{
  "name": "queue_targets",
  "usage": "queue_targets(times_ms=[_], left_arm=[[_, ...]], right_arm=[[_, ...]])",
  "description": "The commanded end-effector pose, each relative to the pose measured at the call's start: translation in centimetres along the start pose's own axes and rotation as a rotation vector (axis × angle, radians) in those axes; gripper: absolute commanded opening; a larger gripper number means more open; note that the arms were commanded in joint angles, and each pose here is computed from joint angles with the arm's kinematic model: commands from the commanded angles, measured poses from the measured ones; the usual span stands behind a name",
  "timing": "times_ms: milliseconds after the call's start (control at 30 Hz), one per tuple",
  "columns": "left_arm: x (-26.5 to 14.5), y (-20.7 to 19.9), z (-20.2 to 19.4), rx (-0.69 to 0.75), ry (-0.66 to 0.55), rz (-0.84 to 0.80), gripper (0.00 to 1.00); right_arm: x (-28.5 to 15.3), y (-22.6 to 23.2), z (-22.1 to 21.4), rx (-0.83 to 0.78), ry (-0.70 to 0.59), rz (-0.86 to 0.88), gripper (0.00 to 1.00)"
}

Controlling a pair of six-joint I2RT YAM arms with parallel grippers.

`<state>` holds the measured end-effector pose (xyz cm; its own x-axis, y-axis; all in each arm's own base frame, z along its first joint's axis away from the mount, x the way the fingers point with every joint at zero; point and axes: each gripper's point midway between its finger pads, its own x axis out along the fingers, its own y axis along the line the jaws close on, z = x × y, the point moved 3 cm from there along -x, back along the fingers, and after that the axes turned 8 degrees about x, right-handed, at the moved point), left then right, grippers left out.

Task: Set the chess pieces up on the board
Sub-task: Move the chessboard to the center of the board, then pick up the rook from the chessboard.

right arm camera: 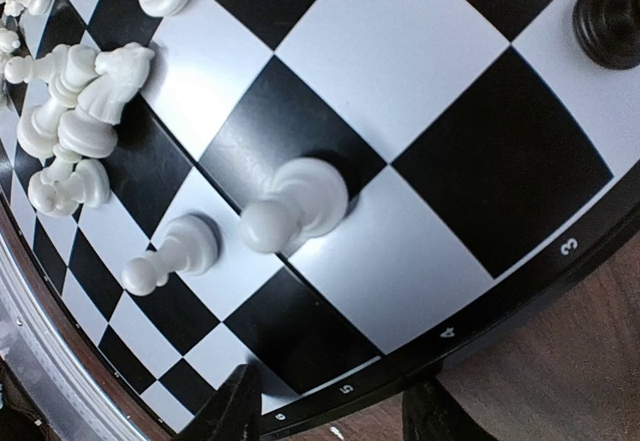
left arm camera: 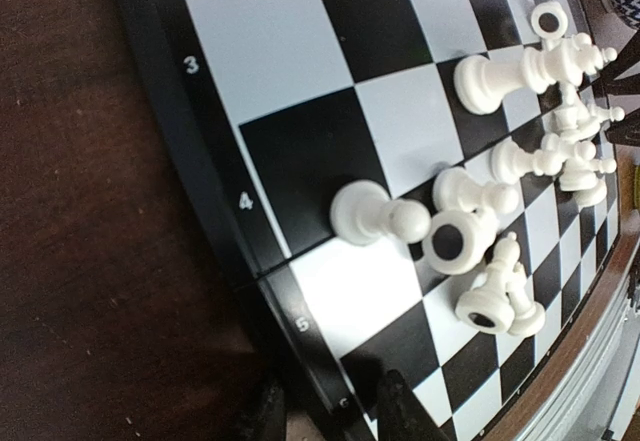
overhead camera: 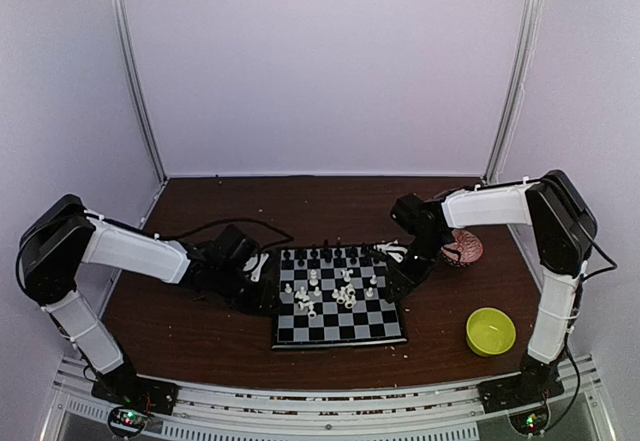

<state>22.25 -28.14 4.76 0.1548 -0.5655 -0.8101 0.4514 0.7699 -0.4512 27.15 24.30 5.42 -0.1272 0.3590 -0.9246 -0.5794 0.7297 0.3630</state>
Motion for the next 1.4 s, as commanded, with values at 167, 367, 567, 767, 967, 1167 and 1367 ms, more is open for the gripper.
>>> queue_targets(times_ms=[167,367,567,767,967,1167,1367], left_arm=[[-0.8,-0.9,-1.2,0.045,-0.013,0.013,0.37],[-5.7,-0.6,1.2,0.108,-0.080,0.165,0.52],[-10.3,-3.5,5.7,0.315,-0.148,0.199,0.56],[-10.7,-7.7,9.8,0.616,-0.143,0.103,0.45],[-7.4,-9.6,12.5,0.828,-0.122,0.074,0.43],[-3.5,-11.2,14.0,0.892,-0.079,-0.023,0.36],[0.8,-10.7,13.9,0.922,-0.006,-0.002,0.23]], right_arm=[[0.5,2.8,-0.1,-0.104,-0.012,0.061,0.49],[-4.1,0.1,0.3,-0.065,-0.121,-0.042,0.52],[-10.0,0.0,-0.6,-0.110,-0.288,-0.059,0.53],[-12.9,1.4,-3.2,-0.231,-0.480,-0.079,0.53],[-15.6,0.3,-3.8,-0.249,-0.590,-0.151,0.51],[-14.7,-1.2,-4.0,-0.247,-0.557,-0.182,0.51],[-14.0,-1.7,-4.0,-0.250,-0.518,-0.189,0.50]])
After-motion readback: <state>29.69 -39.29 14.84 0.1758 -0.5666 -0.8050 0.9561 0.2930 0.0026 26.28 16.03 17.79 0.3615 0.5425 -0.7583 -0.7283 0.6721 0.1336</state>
